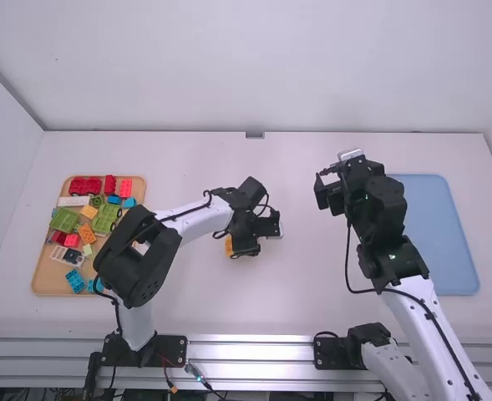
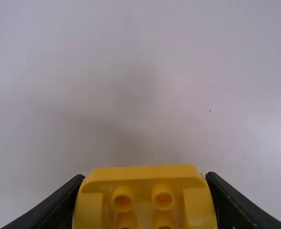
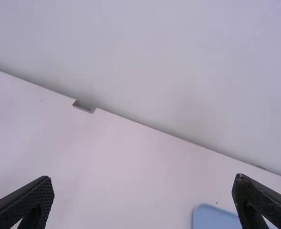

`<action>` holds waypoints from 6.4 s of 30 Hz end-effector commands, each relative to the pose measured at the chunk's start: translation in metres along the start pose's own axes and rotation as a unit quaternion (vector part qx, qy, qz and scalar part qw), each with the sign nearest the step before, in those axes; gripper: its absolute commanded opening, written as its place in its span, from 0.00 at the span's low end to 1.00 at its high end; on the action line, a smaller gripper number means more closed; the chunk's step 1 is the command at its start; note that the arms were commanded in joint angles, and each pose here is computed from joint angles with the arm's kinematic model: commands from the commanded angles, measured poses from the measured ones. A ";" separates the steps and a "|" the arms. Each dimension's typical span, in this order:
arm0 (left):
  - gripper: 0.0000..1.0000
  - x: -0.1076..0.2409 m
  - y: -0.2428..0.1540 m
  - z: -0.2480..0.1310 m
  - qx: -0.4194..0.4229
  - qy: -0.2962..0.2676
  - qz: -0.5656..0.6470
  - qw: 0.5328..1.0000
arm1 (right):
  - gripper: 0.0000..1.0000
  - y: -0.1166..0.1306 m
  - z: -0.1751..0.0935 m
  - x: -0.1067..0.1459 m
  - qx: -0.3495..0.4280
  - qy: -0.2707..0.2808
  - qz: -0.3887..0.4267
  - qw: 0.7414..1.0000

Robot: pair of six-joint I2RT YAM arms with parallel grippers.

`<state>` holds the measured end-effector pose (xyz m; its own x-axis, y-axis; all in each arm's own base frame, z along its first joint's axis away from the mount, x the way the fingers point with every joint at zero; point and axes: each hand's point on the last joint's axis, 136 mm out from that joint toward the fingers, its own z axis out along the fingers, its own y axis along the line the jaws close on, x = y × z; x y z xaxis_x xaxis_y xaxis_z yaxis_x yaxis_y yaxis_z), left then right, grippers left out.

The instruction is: Assemble lego blocks to make yellow taxi

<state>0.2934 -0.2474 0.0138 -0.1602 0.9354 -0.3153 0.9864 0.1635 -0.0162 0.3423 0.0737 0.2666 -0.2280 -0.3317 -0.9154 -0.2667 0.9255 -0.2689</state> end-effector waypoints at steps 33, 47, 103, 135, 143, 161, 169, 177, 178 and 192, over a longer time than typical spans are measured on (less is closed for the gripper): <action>0.99 0.033 0.093 -0.136 -0.162 0.086 -0.182 0.966 | 0.99 -0.009 -0.004 0.013 -0.010 -0.056 0.045 0.997; 0.99 0.270 0.171 -0.219 -0.332 0.045 -0.716 0.613 | 0.99 -0.001 -0.007 -0.011 -0.018 -0.103 0.028 0.994; 0.63 0.351 0.126 -0.107 -0.256 0.005 -0.763 0.594 | 0.99 0.014 -0.010 -0.026 -0.038 -0.130 0.016 0.991; 0.37 0.350 0.127 -0.088 -0.272 -0.025 -0.754 0.597 | 0.99 0.014 -0.010 -0.027 -0.038 -0.131 0.016 0.991; 0.24 0.352 0.129 -0.090 -0.278 -0.026 -0.753 0.595 | 0.99 0.024 -0.012 -0.028 -0.069 -0.137 0.016 0.988; 0.11 0.281 0.145 -0.213 -0.330 -0.149 -0.671 0.647 | 0.99 0.063 0.015 -0.025 -0.159 -0.136 0.054 0.976; 0.15 0.137 0.116 -0.232 -0.231 -0.322 -0.422 0.815 | 0.99 0.120 0.051 -0.023 -0.375 -0.171 0.099 0.906; 0.16 0.046 0.069 -0.220 -0.119 -0.451 -0.226 0.855 | 0.99 0.145 0.054 -0.023 -0.580 -0.172 0.098 0.790; 0.15 0.038 0.062 -0.219 -0.108 -0.465 -0.203 0.855 | 0.99 0.148 0.055 -0.023 -0.592 -0.170 0.099 0.782; 0.11 -0.005 0.030 -0.212 -0.023 -0.545 -0.060 0.836 | 0.89 0.197 0.033 -0.038 -0.672 -0.177 0.066 0.716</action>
<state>0.3328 -0.1747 0.2168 -0.0974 0.1086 -0.9893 0.9231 0.3813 -0.0491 0.3357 0.2695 0.2303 -0.1521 0.0369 -0.9877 -0.9840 -0.0999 0.1478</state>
